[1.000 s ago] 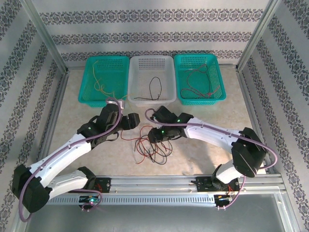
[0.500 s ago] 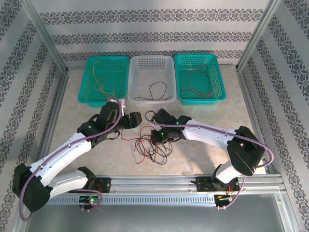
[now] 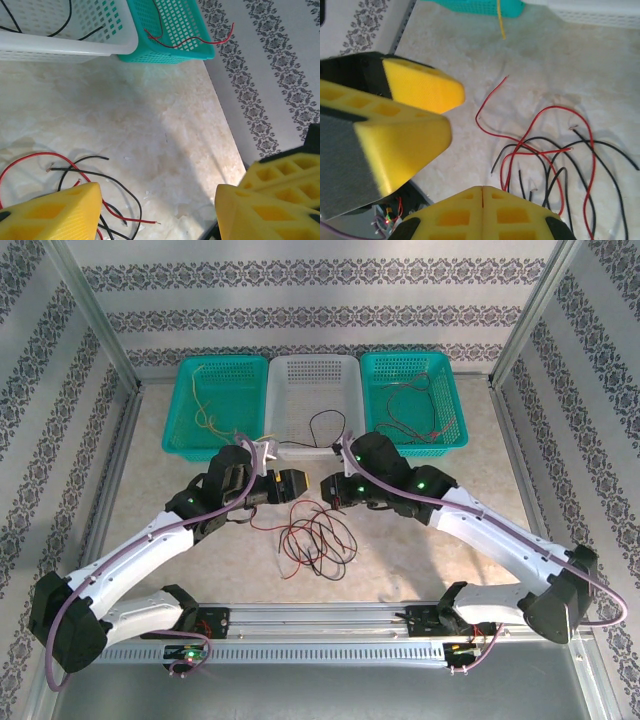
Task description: Untangle the cables
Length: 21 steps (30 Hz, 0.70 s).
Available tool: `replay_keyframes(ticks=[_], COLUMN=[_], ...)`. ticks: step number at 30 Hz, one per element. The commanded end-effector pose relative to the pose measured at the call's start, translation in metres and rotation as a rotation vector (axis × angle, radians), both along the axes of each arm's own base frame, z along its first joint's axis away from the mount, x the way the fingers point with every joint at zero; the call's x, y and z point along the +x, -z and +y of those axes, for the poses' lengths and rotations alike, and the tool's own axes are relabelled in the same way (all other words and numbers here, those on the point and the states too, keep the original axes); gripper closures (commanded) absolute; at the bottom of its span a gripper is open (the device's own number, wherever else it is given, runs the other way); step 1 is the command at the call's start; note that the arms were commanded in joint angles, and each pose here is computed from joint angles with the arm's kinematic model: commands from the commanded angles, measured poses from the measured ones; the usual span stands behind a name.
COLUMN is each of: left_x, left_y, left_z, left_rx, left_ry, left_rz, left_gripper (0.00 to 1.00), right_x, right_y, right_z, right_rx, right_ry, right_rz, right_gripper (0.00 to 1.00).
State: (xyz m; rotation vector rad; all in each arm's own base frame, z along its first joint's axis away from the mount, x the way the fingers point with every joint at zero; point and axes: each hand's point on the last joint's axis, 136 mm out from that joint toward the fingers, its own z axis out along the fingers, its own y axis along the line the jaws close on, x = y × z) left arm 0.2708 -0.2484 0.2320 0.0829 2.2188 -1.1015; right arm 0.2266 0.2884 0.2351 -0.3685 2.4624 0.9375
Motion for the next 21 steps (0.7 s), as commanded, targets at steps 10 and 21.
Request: replay_keyframes(ticks=[10,21], left_x=[-0.025,-0.045], left_y=[0.087,0.148], left_z=[-0.026,-0.064], left_rx=[0.15,0.314], left_ry=[0.112,0.214], left_rz=[0.32,0.47], left_gripper=[0.49,0.5], right_x=[0.013,0.014], right_y=[0.051,0.06], right_z=[-0.066,-0.081], right_rx=[-0.16,-0.129], right_ry=[0.234,0.267], right_rz=[0.079,0.109], right_gripper=[0.62,0.61])
